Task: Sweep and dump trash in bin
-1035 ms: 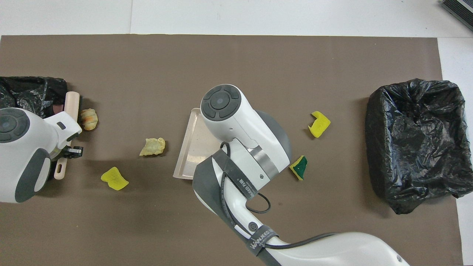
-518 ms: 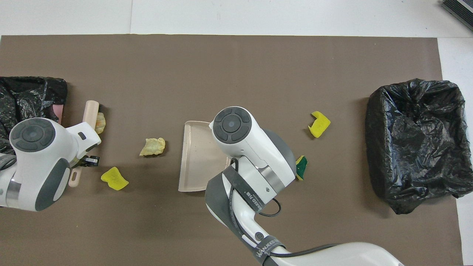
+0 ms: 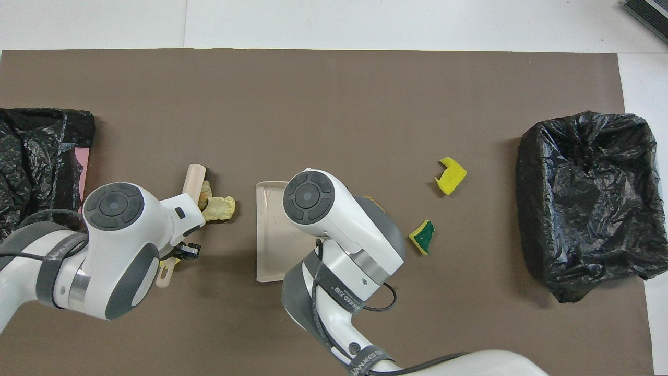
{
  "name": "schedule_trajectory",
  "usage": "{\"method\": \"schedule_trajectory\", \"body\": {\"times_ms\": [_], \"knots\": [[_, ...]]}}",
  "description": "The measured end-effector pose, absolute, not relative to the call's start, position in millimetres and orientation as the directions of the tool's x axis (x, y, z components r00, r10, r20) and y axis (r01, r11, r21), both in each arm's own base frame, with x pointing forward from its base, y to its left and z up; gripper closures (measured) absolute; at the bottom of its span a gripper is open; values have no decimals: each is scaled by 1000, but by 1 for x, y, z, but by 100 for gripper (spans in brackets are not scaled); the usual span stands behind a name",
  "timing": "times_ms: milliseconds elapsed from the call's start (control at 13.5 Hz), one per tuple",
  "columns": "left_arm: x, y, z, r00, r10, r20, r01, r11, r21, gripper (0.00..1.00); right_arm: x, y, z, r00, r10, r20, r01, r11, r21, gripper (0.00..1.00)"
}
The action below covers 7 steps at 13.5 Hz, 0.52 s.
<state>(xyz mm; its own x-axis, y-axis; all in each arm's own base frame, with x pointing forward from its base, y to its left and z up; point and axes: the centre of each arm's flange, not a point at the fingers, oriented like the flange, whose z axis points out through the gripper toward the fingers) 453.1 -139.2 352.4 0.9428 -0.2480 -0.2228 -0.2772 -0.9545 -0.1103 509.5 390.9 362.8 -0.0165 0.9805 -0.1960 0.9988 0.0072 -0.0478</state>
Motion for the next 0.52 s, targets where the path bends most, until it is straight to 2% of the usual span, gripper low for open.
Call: {"method": "schedule_trajectory", "body": {"times_ms": [222, 518], "knots": [[441, -148, 380, 939, -230, -255, -255, -964, -69, 74, 509, 390, 351, -26, 981, -191, 999, 18, -44, 69], [411, -130, 420, 928, -155, -340, -197, -976, -94, 74, 510, 389, 349, -27, 981, -191, 999, 19, -45, 69]]}}
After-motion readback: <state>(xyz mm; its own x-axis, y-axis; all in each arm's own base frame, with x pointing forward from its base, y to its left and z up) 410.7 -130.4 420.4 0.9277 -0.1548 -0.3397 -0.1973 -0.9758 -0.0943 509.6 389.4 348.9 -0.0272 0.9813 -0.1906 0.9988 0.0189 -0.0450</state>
